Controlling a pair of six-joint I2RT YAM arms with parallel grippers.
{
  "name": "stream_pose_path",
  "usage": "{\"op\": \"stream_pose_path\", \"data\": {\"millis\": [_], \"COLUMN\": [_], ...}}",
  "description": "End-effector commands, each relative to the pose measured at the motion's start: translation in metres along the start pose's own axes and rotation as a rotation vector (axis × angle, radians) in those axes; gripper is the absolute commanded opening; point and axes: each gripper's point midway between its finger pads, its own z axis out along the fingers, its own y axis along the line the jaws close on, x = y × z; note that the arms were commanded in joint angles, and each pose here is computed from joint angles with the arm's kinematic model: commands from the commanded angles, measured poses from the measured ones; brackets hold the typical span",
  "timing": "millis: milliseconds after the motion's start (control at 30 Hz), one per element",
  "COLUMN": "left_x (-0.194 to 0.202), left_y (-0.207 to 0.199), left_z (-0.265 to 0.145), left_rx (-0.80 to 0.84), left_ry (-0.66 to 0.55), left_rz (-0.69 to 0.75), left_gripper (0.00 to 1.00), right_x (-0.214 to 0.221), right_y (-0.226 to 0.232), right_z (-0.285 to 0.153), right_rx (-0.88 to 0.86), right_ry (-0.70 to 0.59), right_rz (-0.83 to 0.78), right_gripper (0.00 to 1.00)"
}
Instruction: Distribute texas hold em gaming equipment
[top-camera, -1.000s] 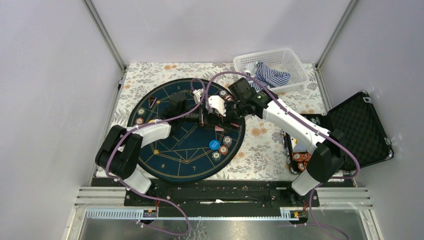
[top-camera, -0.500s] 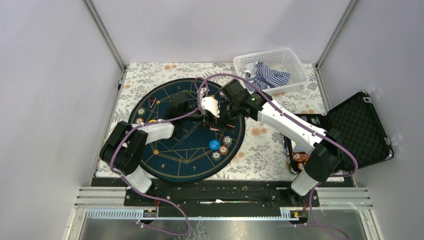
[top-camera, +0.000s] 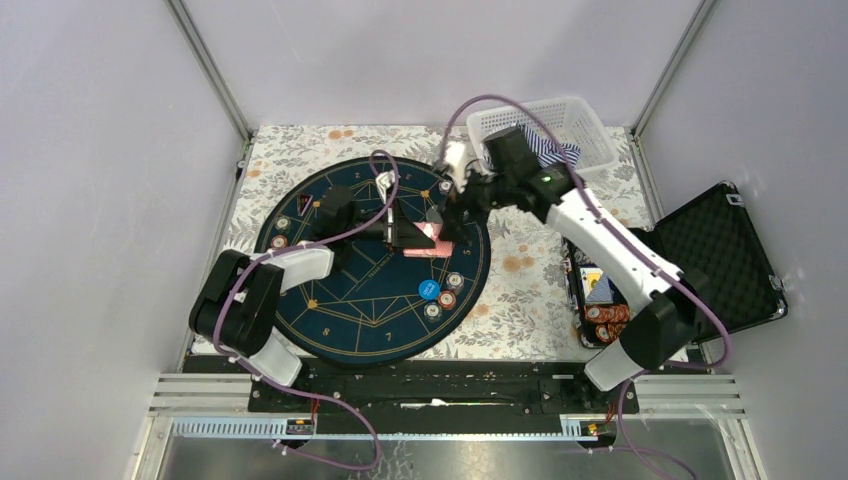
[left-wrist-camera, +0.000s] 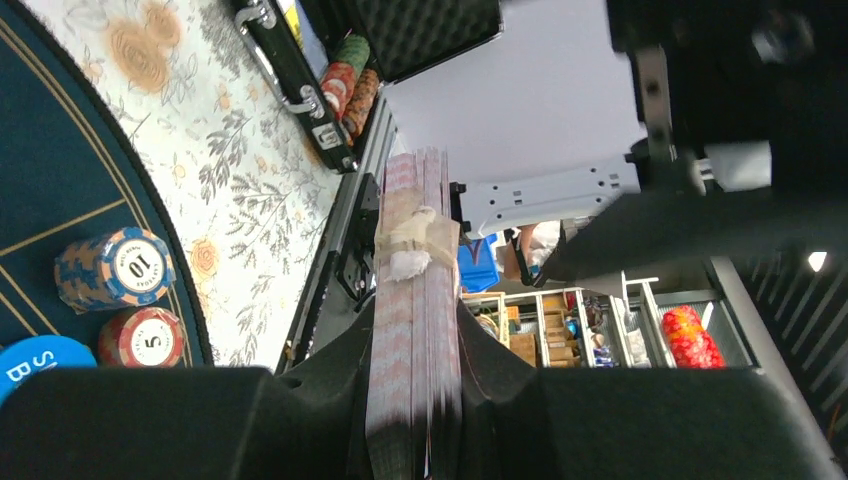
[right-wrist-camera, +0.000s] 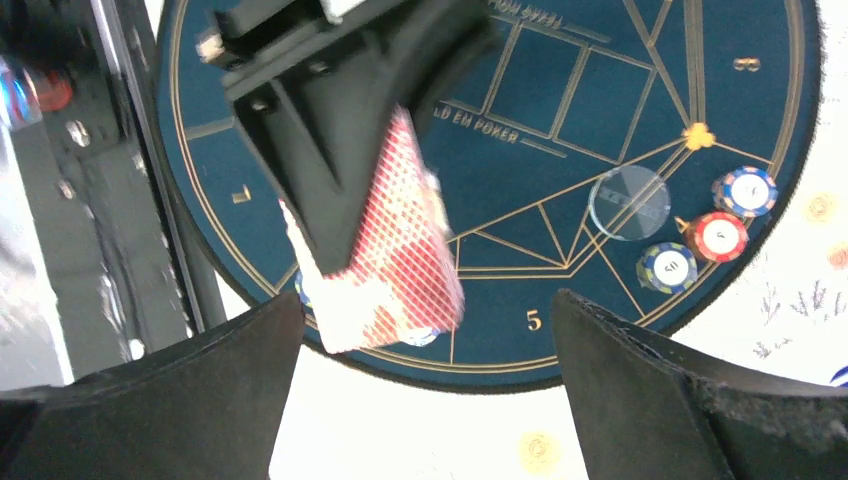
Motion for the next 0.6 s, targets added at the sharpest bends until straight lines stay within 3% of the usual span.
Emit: {"op": "stream_pose_path", "data": {"millis": [0, 233, 567], "left_x": [-0.006, -0.01, -0.014], "left_y": [-0.052, -0.087, -0.106], "left_z": [-0.024, -0.041, -0.045], "left_rx": [0.137, 0.212, 0.264], "left_ry": [-0.027, -0.06, -0.098], "left_rz": [0.221, 0.314, 0.349], "left_gripper": [0.0, 0.0, 0.0], "right_x": [-0.04, -0.025, -0.03], "right_y": [-0.008, -0.006, 0.006], "right_z": [-0.047, -0.049, -0.038], "right_rx": [-0.048, -0.191, -0.365], "right_ry": [-0.288, -0.416, -0.527], "right_rz": [0.249, 0.546, 0.695], "right_gripper": [1.0, 1.0, 1.0]}}
